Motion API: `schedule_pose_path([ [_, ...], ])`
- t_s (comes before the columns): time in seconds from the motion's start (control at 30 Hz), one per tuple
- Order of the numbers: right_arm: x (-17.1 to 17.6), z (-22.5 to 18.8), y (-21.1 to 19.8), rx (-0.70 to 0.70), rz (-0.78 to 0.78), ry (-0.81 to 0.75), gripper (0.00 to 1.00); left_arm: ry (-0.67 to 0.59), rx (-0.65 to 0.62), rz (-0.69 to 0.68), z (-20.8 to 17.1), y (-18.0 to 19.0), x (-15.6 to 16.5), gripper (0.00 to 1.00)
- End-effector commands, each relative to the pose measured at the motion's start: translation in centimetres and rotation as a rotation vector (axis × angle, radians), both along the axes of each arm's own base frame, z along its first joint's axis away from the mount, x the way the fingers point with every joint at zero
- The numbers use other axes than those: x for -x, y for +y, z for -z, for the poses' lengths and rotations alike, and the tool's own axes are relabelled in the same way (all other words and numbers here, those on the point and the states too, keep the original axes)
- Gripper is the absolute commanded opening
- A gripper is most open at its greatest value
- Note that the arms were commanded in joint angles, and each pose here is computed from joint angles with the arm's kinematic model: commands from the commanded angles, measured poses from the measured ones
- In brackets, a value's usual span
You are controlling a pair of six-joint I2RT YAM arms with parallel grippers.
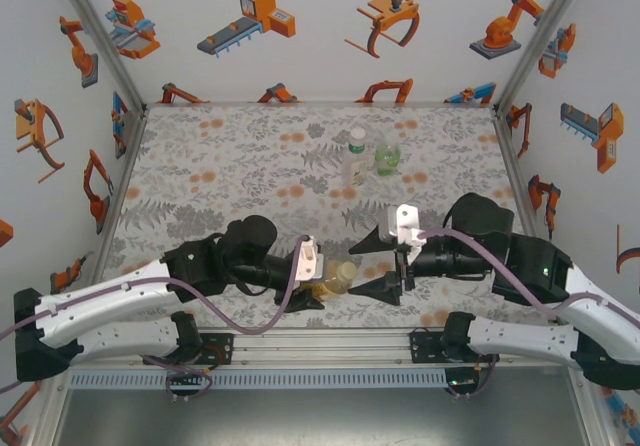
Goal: Screw on the bottle caps
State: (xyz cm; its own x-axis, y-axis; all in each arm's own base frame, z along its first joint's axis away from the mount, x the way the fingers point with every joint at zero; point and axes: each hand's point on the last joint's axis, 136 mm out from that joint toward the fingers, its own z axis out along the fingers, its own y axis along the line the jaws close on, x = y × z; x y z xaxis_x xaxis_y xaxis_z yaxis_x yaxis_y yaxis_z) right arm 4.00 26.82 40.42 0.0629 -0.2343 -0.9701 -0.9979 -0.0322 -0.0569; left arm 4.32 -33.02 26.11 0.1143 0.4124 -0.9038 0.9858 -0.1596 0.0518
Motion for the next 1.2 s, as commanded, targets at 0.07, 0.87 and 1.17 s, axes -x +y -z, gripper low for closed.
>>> schedule_pose_path([
  [0.07, 1.3, -0.2, 0.5, -0.009, -0.101, -0.045, 0.53, -0.011, 0.045, 0.059, -1.8, -0.3, 0.9, 0.0],
  [0.87, -5.7, -0.5, 0.6, -0.087, 0.365, 0.247, 0.0, -0.083, 0.064, -0.142, -2.2, 0.3, -2.4, 0.0],
  [1.17, -12.1, 4.4, -2.2, -0.211, 0.984, 0.938, 0.0, -0.161, 0.07, -0.334, -2.7, 0.0, -6.2, 0.0],
])
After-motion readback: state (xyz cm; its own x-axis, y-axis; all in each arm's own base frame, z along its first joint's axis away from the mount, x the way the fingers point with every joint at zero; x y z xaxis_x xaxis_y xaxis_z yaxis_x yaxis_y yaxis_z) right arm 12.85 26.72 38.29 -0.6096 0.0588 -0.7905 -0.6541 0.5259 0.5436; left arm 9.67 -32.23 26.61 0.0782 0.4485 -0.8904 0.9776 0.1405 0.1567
